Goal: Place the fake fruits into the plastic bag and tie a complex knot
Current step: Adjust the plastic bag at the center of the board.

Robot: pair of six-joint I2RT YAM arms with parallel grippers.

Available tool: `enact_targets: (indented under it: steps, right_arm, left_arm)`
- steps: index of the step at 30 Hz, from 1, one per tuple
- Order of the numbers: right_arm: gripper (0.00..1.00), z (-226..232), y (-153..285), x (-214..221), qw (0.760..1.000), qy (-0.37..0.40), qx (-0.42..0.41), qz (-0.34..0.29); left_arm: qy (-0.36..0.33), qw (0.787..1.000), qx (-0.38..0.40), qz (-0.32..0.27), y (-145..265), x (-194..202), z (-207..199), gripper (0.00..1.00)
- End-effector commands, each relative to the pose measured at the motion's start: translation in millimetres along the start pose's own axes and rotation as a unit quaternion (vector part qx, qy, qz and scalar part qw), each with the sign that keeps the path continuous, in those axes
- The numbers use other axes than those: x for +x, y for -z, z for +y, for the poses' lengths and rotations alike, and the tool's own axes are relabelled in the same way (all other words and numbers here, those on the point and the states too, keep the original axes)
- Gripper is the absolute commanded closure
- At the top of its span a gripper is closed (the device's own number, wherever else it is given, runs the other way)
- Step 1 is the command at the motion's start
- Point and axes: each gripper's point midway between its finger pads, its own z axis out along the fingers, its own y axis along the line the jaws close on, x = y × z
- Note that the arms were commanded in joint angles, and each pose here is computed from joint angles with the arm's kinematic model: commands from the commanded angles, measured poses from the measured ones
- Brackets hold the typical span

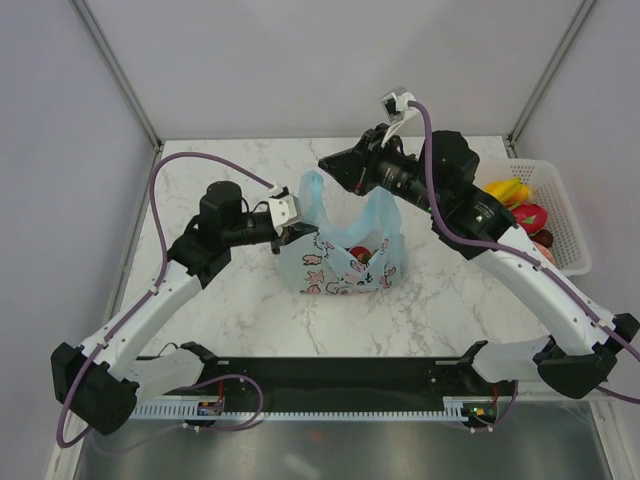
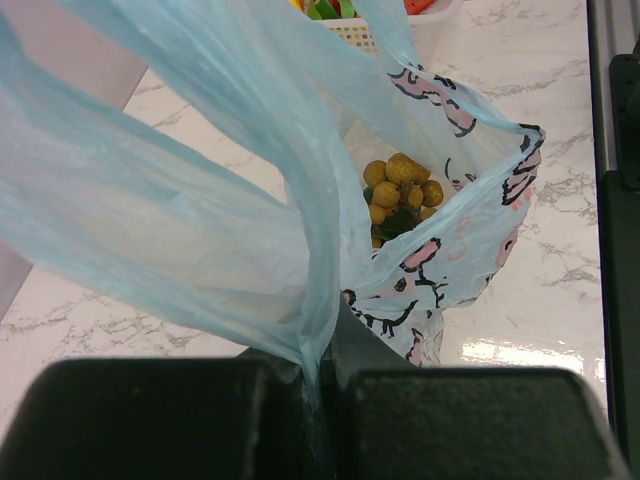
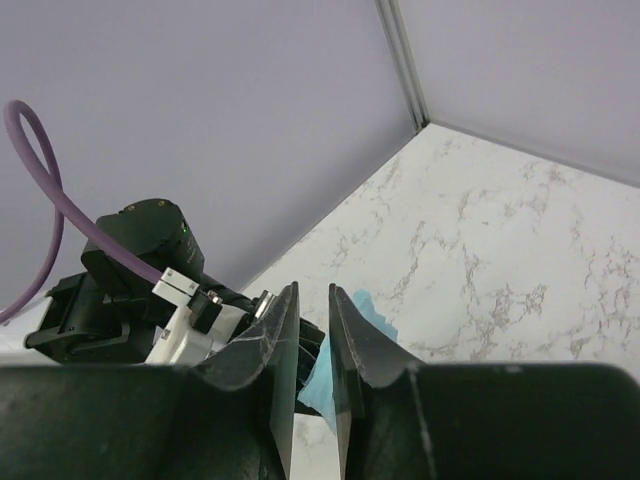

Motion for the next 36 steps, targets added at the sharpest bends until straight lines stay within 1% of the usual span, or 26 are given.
enact_targets:
  steps: [1, 2, 3, 4, 5, 7, 8, 9, 11, 14, 19, 23, 25, 28, 31, 32, 33, 34, 35, 36]
  right_arm:
    - [0.74, 6.3, 4.1, -23.0, 0.999, 0.016, -0.009, -0.044]
    - [0.66, 10.0, 2.7, -20.1, 0.999, 0.019, -0.020, -0.036]
    - [0.50, 11.3, 2.5, -18.2, 0.999, 0.023, -0.025, -0.030]
    - [0.43, 11.2, 2.4, -14.4, 0.999, 0.030, -0.028, -0.021]
    - [0.28, 13.2, 2.6, -12.0, 0.999, 0.038, -0.036, -0.015]
    - [0.18, 10.0, 2.1, -4.7, 0.998, 0.053, -0.035, -0.001]
    - [0.11, 6.8, 2.4, -1.7, 0.996, 0.077, -0.034, 0.003]
    - [0.08, 6.0, 3.0, 0.4, 0.995, 0.090, -0.037, 0.007]
    - [0.05, -1.9, 2.1, 9.3, 0.992, 0.122, -0.031, 0.020]
    - [0.05, -7.6, -3.8, 19.1, 0.990, 0.134, -0.035, 0.039]
    - [0.06, 1.7, -13.9, 37.2, 0.986, 0.128, -0.085, 0.070]
    - [0.07, -3.5, -23.6, 51.2, 0.986, 0.112, -0.087, 0.086]
    - [0.07, -1.2, -26.5, 51.9, 0.987, 0.103, -0.094, 0.082]
    - [0.11, -0.9, -30.5, 56.7, 0.988, 0.090, -0.102, 0.074]
    - [0.26, 5.1, -31.4, 52.9, 0.987, 0.086, -0.117, 0.062]
    - [0.41, 5.4, -32.4, 52.9, 0.987, 0.085, -0.119, 0.061]
    - [0.51, 5.7, -32.8, 52.2, 0.988, 0.083, -0.118, 0.059]
    - [0.62, 4.8, -34.1, 49.8, 0.989, 0.082, -0.112, 0.054]
    - [0.80, 2.3, -34.0, 47.6, 0.990, 0.082, -0.105, 0.050]
    - [0.85, 1.0, -34.3, 46.2, 0.991, 0.079, -0.100, 0.047]
  left_arm:
    - [-0.021, 1.000, 0.005, -0.007, 0.3, -4.6, -0.8, 0.98]
    - [-0.023, 1.000, 0.004, -0.008, 0.6, -5.2, -0.3, 0.98]
    - [-0.022, 1.000, 0.004, -0.008, 0.9, -5.4, -0.6, 0.98]
    - [-0.022, 1.000, 0.004, -0.008, 0.9, -5.4, -0.6, 0.98]
    - [-0.021, 1.000, 0.004, -0.008, 0.7, -5.6, -0.4, 0.98]
    - [-0.022, 1.000, 0.002, -0.009, 1.5, -6.3, -0.6, 0.98]
    - [-0.022, 1.000, 0.001, -0.009, 1.6, -7.1, 0.0, 0.98]
    - [-0.022, 1.000, 0.003, -0.010, 2.1, -7.4, -1.2, 0.98]
    - [-0.023, 1.000, 0.004, -0.012, 2.6, -8.6, -1.9, 0.98]
    - [-0.023, 0.999, 0.010, -0.019, 3.3, -12.5, -4.4, 0.98]
    - [-0.025, 0.999, 0.013, -0.021, 3.5, -13.3, -5.9, 0.98]
    - [-0.028, 0.999, 0.016, -0.027, 4.1, -16.2, -7.3, 0.98]
    - [-0.028, 0.999, 0.017, -0.028, 3.7, -16.7, -7.1, 0.98]
    - [-0.028, 0.999, 0.020, -0.031, 3.3, -16.8, -8.3, 0.98]
    - [-0.029, 0.999, 0.022, -0.033, 3.7, -18.1, -9.4, 0.98]
    - [-0.030, 0.999, 0.023, -0.035, 3.7, -18.9, -9.6, 0.98]
    - [-0.029, 0.999, 0.023, -0.034, 3.6, -17.8, -9.7, 0.98]
    - [-0.029, 0.999, 0.022, -0.034, 3.9, -18.2, -9.6, 0.98]
    - [-0.030, 0.999, 0.022, -0.035, 3.9, -18.9, -9.5, 0.98]
    - [-0.029, 0.999, 0.022, -0.033, 3.5, -17.4, -9.5, 0.98]
